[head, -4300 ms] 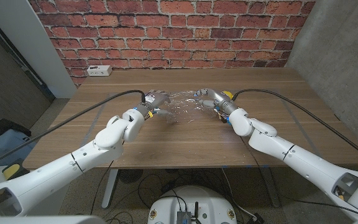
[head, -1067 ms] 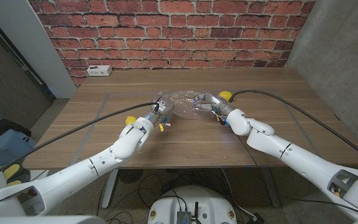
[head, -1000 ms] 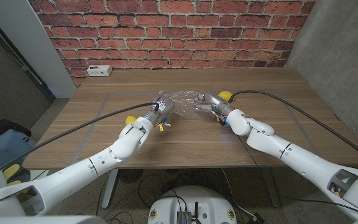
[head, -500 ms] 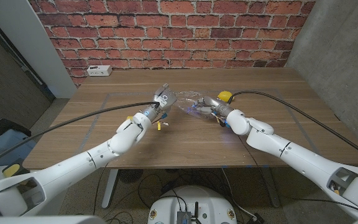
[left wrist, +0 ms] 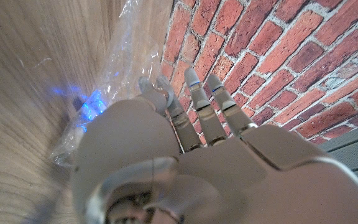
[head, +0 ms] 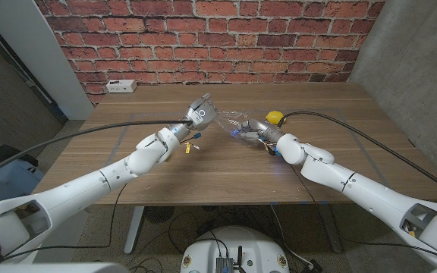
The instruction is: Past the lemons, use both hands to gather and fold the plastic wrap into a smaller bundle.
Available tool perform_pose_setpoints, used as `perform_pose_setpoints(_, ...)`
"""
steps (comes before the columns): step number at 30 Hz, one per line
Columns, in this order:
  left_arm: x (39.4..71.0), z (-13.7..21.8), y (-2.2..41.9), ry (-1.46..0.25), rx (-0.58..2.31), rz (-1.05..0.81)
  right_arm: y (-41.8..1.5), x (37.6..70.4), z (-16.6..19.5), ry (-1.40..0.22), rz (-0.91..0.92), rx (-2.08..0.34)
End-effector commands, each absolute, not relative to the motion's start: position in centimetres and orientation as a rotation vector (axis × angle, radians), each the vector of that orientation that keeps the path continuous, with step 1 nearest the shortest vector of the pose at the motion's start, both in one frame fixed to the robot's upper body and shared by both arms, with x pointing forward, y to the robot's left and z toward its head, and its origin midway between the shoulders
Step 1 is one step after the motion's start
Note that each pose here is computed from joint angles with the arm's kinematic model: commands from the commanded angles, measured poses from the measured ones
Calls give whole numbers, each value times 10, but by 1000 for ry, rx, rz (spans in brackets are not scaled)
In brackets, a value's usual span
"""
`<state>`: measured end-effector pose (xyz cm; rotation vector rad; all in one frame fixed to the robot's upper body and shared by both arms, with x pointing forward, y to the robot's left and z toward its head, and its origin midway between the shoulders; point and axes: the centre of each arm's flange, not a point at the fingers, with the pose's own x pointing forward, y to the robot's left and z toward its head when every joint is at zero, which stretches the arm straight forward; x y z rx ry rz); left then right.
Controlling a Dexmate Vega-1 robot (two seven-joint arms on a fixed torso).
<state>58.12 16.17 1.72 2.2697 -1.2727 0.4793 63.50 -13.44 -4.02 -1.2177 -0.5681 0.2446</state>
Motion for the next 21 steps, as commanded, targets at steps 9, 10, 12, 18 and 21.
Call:
perform_pose_setpoints(9, 585, 44, 157, -1634, 2368, 437, -134, 637, -38, -563, 239, -1224)
perform_pose_setpoints(10, 585, 45, 157, -1653, 2371, 440, -134, 638, -38, -564, 239, -1224)
perform_pose_setpoints(12, 586, 47, 156, -1695, 2371, 439, -134, 638, -38, -562, 237, -1225)
perform_pose_setpoints(18, 590, 53, 151, -1798, 2373, 406, -134, 640, -37, -560, 237, -1219)
perform_pose_setpoints(21, 594, 53, 148, -1857, 2366, 382, -135, 641, -37, -559, 235, -1217)
